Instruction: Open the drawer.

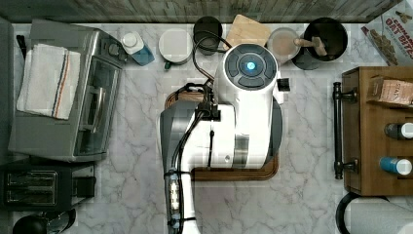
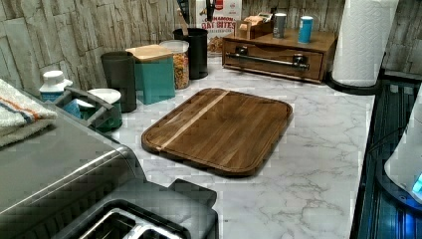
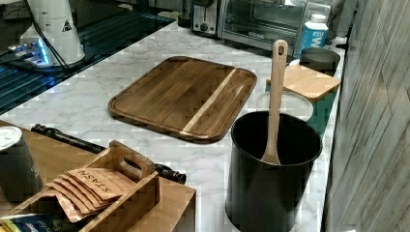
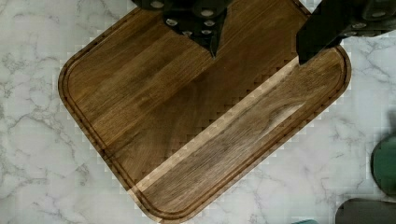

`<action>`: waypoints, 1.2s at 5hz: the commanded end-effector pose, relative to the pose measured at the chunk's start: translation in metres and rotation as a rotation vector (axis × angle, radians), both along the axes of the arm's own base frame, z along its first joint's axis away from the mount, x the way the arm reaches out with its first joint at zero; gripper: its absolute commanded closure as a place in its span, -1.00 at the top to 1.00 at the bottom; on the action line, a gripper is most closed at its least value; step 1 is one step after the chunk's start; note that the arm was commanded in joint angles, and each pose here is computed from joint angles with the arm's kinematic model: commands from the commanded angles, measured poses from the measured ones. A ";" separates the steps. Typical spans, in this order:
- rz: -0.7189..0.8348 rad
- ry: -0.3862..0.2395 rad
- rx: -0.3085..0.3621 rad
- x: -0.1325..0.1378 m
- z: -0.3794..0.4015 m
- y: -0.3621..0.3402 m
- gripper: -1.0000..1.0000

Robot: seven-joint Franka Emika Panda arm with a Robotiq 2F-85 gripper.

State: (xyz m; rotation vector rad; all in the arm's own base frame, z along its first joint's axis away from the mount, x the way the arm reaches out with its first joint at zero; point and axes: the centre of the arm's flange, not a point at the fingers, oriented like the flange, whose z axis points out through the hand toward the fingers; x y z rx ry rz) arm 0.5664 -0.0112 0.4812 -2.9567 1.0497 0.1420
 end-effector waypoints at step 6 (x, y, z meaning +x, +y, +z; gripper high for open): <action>0.513 -0.056 -0.066 -0.058 -0.036 -0.142 1.00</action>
